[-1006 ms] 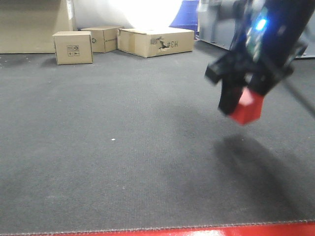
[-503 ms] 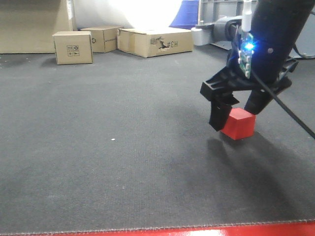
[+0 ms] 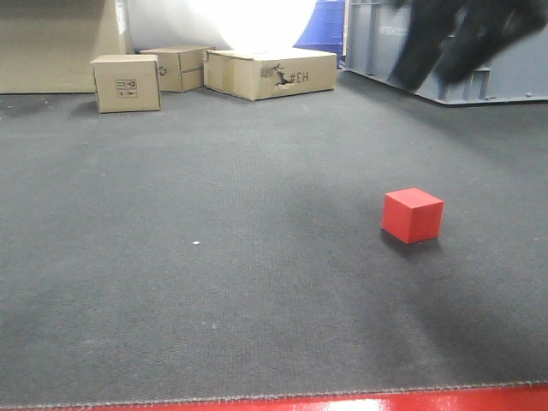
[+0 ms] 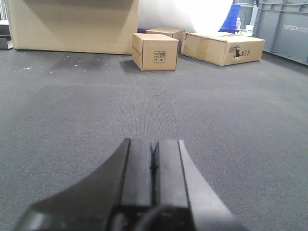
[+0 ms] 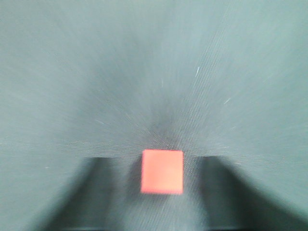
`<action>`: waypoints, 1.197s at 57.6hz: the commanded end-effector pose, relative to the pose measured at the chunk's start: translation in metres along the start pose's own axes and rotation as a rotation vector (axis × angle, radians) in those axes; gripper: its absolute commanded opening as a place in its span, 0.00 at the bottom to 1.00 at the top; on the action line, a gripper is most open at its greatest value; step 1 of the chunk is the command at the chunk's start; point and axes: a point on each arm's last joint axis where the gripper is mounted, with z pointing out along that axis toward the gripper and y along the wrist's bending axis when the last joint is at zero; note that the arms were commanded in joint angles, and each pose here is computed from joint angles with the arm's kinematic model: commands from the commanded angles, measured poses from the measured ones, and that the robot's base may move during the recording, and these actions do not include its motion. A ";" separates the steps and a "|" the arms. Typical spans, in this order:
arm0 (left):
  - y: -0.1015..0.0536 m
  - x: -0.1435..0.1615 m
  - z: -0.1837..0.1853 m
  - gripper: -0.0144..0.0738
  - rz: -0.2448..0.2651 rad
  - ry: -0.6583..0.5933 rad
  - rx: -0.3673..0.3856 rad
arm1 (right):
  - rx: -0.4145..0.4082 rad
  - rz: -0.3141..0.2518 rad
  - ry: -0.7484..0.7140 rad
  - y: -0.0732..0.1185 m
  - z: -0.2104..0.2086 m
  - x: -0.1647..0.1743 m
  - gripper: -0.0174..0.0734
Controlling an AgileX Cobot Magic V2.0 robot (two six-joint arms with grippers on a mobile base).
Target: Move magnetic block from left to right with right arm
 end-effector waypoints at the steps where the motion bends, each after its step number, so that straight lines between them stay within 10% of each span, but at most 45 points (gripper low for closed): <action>1: 0.001 -0.005 -0.001 0.02 -0.010 -0.084 -0.006 | -0.005 -0.002 -0.162 0.001 -0.040 -0.002 0.27; 35: 0.001 -0.005 -0.001 0.02 -0.010 -0.084 -0.006 | -0.009 -0.003 -0.538 -0.001 -0.130 0.117 0.26; 69: 0.001 -0.005 -0.001 0.02 -0.010 -0.084 -0.006 | -0.002 -0.011 -0.524 -0.002 -0.135 0.128 0.26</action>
